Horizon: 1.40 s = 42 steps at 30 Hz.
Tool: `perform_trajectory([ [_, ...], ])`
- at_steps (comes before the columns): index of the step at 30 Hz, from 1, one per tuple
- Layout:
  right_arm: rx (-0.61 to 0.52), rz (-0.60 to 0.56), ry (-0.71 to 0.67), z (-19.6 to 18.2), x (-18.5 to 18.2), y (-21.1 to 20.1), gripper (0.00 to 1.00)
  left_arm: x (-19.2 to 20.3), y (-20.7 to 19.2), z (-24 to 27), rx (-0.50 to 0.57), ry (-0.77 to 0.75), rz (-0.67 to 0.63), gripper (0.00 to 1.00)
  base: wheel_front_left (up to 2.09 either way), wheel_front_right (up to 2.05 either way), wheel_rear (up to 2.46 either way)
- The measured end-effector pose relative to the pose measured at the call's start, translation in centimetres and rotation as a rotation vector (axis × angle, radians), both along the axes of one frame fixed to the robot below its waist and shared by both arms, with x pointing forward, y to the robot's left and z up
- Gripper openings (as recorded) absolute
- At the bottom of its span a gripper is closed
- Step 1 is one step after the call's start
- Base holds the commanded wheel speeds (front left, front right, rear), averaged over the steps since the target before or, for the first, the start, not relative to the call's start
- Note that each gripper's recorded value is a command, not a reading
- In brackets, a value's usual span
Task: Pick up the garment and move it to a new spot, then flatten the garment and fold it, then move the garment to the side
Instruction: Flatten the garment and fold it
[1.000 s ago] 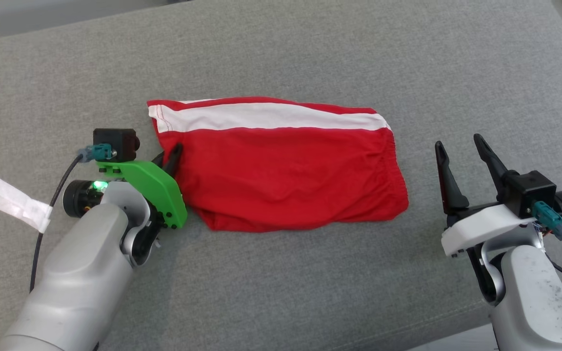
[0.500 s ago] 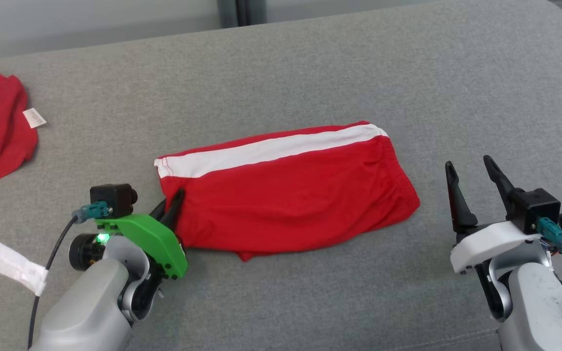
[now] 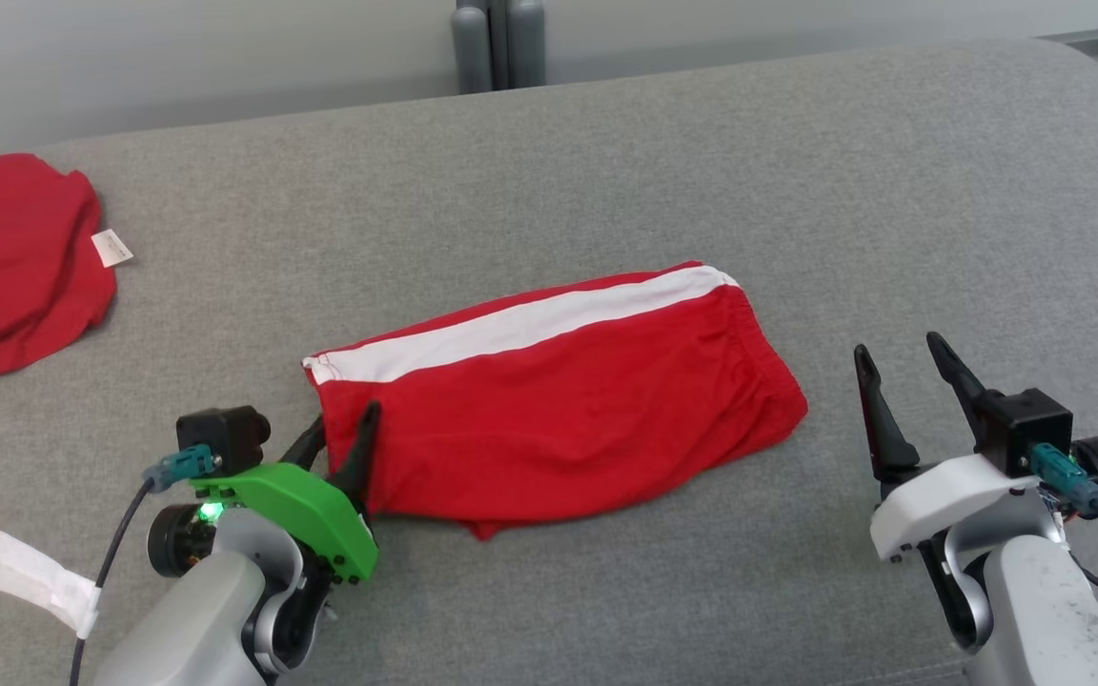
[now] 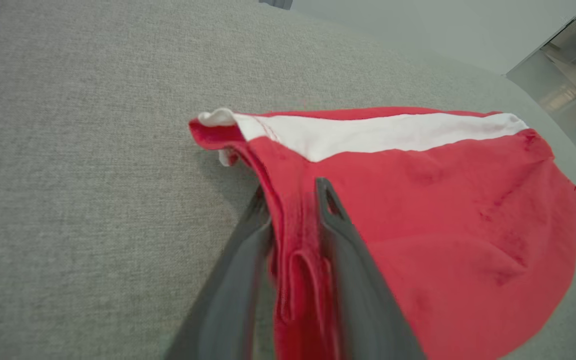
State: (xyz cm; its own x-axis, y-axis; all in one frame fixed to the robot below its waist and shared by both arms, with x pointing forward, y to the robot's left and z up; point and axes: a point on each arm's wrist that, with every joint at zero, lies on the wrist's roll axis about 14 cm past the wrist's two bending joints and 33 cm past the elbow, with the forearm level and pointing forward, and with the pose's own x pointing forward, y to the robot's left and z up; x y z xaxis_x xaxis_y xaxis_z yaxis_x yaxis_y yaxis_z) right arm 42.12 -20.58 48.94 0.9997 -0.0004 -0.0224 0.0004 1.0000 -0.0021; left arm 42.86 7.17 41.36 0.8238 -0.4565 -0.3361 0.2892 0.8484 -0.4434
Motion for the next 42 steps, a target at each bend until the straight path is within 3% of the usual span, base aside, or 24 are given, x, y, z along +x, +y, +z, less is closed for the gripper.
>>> perform_trajectory([
  [8,-0.001,-0.013,0.008,0.1,-1.1,-0.4,1.0,-0.4,0.8,1.8,0.033,-0.133,0.023,1.0,0.0,0.0,0.0],
  [14,-0.003,-0.004,-0.008,0.9,-1.4,-0.1,1.0,-0.7,2.7,4.4,0.025,-0.229,0.115,1.0,0.0,0.0,0.0],
  [22,0.011,0.015,0.005,0.8,-1.8,0.7,1.0,-4.1,4.9,4.8,0.017,-0.272,0.226,1.0,0.0,0.0,0.0],
  [31,0.002,0.073,0.086,-0.8,-0.8,2.8,1.0,-5.9,6.4,5.6,0.013,-0.317,0.3,1.0,0.0,0.0,0.0],
  [42,-0.078,0.167,0.279,-2.9,3.2,6.3,1.0,-6.5,8.2,5.0,0.025,-0.309,0.369,1.0,0.0,0.0,0.0],
])
